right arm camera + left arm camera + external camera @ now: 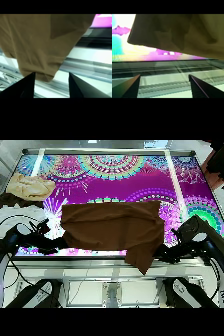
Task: Fold the shirts.
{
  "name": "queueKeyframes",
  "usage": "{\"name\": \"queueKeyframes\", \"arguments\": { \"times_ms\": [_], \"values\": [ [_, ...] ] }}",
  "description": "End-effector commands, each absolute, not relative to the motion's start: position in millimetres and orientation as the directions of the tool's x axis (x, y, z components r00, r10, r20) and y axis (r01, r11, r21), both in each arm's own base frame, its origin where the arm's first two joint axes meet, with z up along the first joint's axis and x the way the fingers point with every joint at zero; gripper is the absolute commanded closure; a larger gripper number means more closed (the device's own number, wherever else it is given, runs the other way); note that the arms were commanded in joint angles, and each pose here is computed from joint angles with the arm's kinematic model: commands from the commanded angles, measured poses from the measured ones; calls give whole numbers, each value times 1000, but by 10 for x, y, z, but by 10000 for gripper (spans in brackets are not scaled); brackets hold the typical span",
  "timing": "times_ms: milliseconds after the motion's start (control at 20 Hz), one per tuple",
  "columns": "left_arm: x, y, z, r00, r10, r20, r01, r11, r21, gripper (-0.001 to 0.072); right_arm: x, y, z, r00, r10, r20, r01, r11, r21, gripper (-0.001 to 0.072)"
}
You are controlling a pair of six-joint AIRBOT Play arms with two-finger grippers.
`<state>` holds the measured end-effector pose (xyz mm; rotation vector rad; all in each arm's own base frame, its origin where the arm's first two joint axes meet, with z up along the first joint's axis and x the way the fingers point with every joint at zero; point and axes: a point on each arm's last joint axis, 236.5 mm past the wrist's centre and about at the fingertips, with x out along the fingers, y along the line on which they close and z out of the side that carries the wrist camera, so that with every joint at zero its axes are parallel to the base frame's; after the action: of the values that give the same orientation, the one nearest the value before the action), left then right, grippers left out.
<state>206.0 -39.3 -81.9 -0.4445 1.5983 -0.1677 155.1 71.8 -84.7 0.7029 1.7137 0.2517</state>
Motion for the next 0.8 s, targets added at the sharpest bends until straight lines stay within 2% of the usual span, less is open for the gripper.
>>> {"name": "queueKeyframes", "arguments": {
  "times_ms": [0, 400, 650, 700, 750],
  "values": [
    [2068, -408, -815, -13, -387, -922, -182, 908, -378, 2, 1656, 705, -934, -73, 537, -841, 319, 811, 490, 278],
    [2079, -438, -803, -9, -400, -917, -184, 902, -391, 2, 1653, 725, -1086, -112, 535, -838, 356, 809, 469, 278],
    [2083, -444, -800, -7, -402, -915, -186, 900, -394, 2, 1767, 759, -1146, -78, 553, -830, 389, 783, 486, 279],
    [2083, -445, -800, -7, -403, -915, -186, 900, -394, 2, 1783, 762, -1151, -72, 554, -829, 392, 780, 488, 292],
    [2084, -444, -800, -7, -403, -915, -186, 900, -394, 2, 1785, 763, -1156, -72, 555, -829, 391, 780, 488, 354]
  ]
}}
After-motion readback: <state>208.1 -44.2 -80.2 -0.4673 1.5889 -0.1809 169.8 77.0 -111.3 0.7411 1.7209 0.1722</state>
